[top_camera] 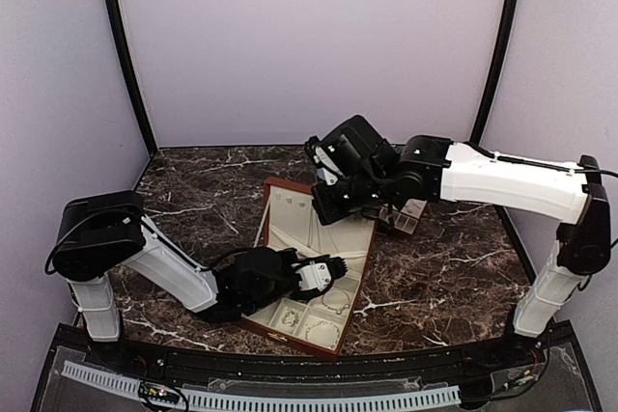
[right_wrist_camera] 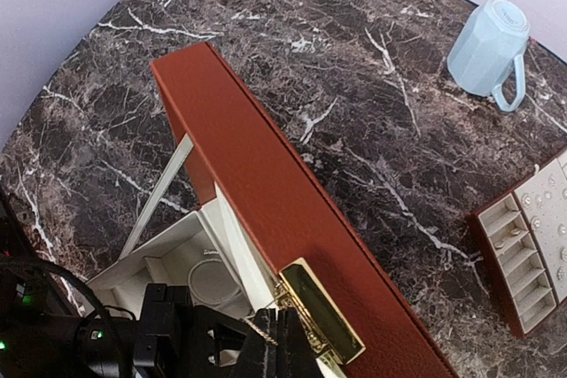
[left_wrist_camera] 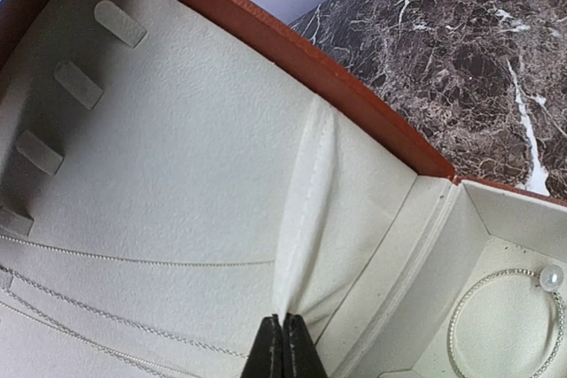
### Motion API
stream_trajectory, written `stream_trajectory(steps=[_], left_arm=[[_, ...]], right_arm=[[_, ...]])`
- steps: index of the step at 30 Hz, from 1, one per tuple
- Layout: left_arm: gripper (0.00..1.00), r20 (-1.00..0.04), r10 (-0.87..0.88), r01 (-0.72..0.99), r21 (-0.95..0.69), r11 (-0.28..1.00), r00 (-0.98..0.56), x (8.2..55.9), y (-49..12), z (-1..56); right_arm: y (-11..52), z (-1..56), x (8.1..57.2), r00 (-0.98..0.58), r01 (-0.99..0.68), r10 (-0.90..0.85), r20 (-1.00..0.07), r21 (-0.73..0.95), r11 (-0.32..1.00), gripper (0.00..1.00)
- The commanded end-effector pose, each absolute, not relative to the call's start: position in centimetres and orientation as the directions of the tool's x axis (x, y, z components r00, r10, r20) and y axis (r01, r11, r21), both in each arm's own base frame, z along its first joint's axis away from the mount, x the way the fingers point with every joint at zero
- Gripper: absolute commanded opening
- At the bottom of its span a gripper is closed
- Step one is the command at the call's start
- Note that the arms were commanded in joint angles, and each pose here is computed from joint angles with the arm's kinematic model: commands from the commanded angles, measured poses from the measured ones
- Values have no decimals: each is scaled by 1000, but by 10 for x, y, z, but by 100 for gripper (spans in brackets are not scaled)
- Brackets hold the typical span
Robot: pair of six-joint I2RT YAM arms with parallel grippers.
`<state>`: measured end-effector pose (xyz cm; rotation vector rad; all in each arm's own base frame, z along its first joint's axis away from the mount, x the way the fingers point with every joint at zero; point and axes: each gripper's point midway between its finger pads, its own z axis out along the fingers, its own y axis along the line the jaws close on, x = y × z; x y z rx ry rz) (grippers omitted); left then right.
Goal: Organize the mixed jewelry
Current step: Hang the necklace on the earring holder.
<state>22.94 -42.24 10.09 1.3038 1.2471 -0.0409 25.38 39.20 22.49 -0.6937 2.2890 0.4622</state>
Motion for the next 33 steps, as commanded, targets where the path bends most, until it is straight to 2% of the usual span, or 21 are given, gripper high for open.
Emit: stream_trajectory(steps=[1,9,33], left_arm=[[0,-694,582,634,687,356,425,224,-422,102],[0,-691,579,629,691,355,432,223,-423,102],[0,-700,546,616,695,370,461,221,-424,106]], right_arm=[[390,220,249,-669,-583,-355,-653,164,796,0],[385,215,248,-708,-544,-336,-621,177,820,0],[383,205,265,-830,-305,-77,-553,333,892,0]])
